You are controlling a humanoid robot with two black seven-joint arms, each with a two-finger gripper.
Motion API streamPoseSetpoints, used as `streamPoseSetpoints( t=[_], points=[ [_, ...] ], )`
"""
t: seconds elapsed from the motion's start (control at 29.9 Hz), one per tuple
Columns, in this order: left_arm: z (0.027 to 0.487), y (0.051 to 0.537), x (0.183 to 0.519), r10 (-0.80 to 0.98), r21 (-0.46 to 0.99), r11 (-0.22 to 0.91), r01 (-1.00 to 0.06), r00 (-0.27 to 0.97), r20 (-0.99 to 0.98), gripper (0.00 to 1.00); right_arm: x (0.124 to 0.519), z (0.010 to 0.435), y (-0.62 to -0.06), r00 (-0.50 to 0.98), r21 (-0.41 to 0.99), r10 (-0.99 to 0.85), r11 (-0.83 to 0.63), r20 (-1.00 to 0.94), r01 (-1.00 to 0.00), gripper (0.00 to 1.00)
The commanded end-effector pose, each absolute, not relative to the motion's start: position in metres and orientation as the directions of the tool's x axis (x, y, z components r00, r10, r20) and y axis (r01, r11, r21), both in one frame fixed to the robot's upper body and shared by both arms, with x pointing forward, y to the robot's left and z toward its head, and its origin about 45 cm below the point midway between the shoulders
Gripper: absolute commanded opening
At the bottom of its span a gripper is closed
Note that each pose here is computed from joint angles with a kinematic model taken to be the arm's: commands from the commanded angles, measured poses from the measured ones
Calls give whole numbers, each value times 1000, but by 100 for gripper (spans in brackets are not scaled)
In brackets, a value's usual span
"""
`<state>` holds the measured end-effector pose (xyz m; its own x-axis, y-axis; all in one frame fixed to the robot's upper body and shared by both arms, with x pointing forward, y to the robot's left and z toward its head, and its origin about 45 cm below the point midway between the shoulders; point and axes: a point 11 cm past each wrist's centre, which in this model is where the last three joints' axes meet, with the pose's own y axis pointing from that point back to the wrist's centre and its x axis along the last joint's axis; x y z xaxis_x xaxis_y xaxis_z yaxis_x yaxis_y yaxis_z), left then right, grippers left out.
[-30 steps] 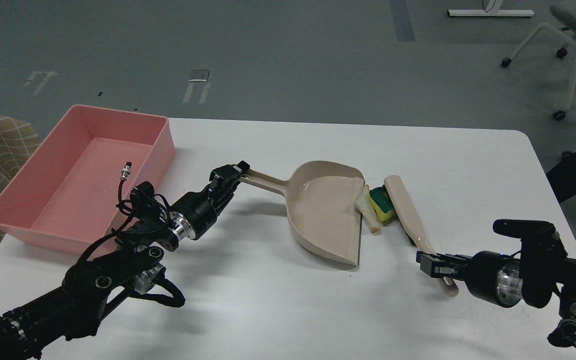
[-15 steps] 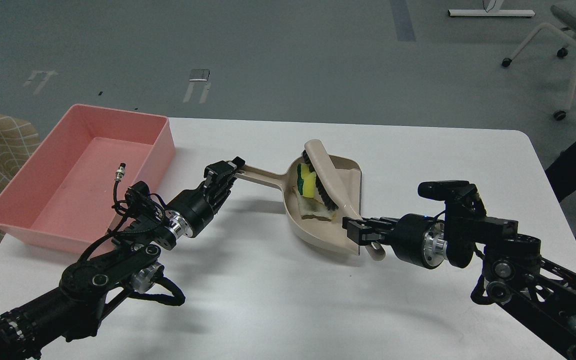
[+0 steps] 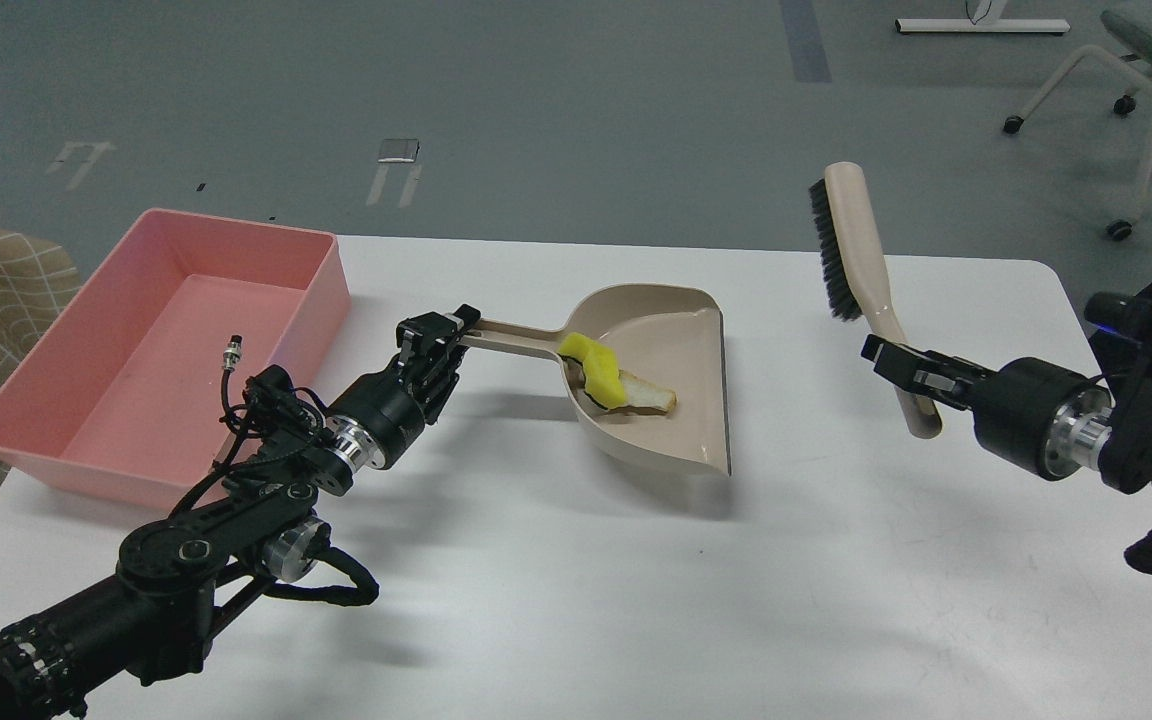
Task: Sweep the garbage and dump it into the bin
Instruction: 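Lift the dustpan with the left gripper over the pink bin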
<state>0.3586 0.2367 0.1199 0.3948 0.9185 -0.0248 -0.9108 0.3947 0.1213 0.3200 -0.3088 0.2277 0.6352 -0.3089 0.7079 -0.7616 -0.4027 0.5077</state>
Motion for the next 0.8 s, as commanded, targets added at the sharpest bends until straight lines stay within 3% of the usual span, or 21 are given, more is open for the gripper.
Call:
streamPoseSetpoints(
  t=[0.0, 0.27, 0.6, 0.77],
  points=[
    [143, 250, 367, 932, 64, 359, -931, 355, -69, 2, 305, 214, -343, 636, 548, -358, -323, 684, -772, 2],
    [194, 306, 377, 953, -20, 303, -953, 303, -17, 2, 287, 195, -366, 645, 590, -407, -268, 647, -762, 2],
    [291, 458, 372, 982, -82, 176, -981, 169, 81, 2, 280, 183, -369, 657, 612, -423, -258, 624, -748, 2],
    [312, 518, 359, 985, -51, 107, -993, 99, 140, 2, 275, 171, -372, 664, 630, -449, -250, 598, -735, 2]
  ],
)
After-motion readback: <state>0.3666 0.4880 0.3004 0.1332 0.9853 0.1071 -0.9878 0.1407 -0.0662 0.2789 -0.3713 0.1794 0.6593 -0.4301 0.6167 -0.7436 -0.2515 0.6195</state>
